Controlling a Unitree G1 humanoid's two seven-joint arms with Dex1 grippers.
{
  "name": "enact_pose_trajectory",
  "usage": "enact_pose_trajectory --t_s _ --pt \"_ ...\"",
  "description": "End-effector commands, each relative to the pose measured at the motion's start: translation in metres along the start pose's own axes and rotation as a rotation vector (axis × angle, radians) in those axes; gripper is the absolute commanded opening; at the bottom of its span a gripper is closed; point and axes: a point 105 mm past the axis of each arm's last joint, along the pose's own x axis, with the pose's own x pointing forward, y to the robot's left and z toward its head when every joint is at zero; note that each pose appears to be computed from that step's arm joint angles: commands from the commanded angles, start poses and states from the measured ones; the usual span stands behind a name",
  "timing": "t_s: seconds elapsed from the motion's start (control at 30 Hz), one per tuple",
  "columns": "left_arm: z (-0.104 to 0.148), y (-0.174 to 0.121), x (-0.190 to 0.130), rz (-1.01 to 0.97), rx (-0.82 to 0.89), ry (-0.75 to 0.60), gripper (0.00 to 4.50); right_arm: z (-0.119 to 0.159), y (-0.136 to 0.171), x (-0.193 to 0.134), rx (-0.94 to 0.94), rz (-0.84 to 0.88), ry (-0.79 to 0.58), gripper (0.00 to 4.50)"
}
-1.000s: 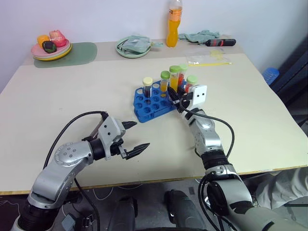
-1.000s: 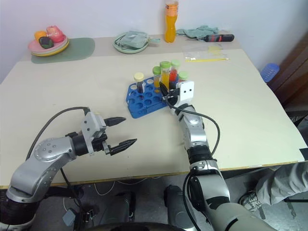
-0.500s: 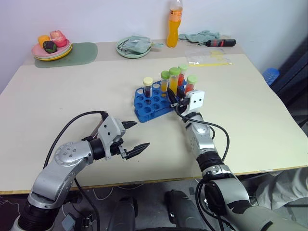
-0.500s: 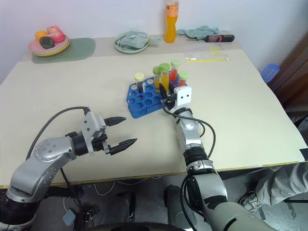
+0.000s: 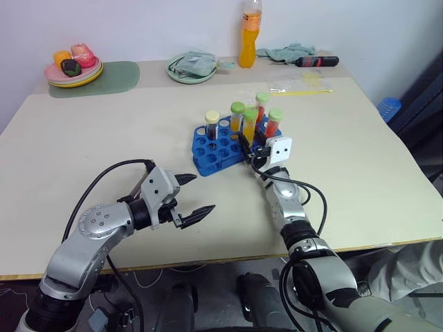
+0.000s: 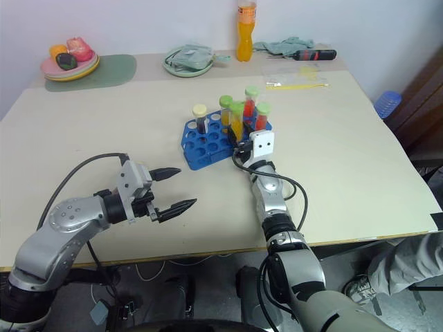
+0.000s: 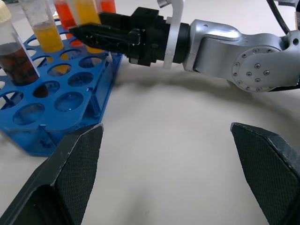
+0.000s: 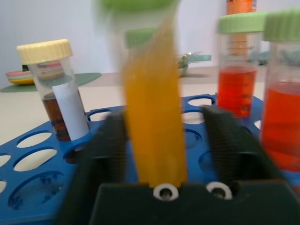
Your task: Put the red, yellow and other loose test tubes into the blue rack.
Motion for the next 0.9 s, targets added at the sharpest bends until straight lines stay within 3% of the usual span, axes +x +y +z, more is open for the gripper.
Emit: enact_pose_trajectory --t_s 0.03,0.2,0.33,0.47,0.6,0.73,0.9 --pt "0.014 0.008 -0.006 0.043 -0.026 -0.034 4.5 0.035 0.009 0.008 -0.054 0.066 -0.123 4.24" --pt "0.023 0.035 -0.018 0.197 -0.11 -0.039 4.5 0.077 0.019 -0.001 -0.088 0.175 -0.234 4.24" --pt "0.036 0.065 -0.027 0.381 -0.158 -0.009 4.5 0.115 0.011 -0.006 -0.104 0.169 -0.3 4.24" --pt "0.018 0.088 -0.035 0.468 -0.186 0.228 4.5 0.141 0.012 -0.015 -0.142 0.272 -0.285 4.24" --pt "-0.014 0.093 -0.046 0.459 -0.315 0.531 4.5 0.119 0.041 -0.055 -0.28 0.645 -0.046 4.24" --pt "-0.018 0.093 -0.05 0.439 -0.338 0.696 4.5 0.088 0.059 -0.108 -0.297 0.942 0.231 4.24" --pt "-0.029 0.1 -0.048 0.45 -0.373 0.788 4.5 0.086 0.062 -0.117 -0.308 0.975 0.291 4.24"
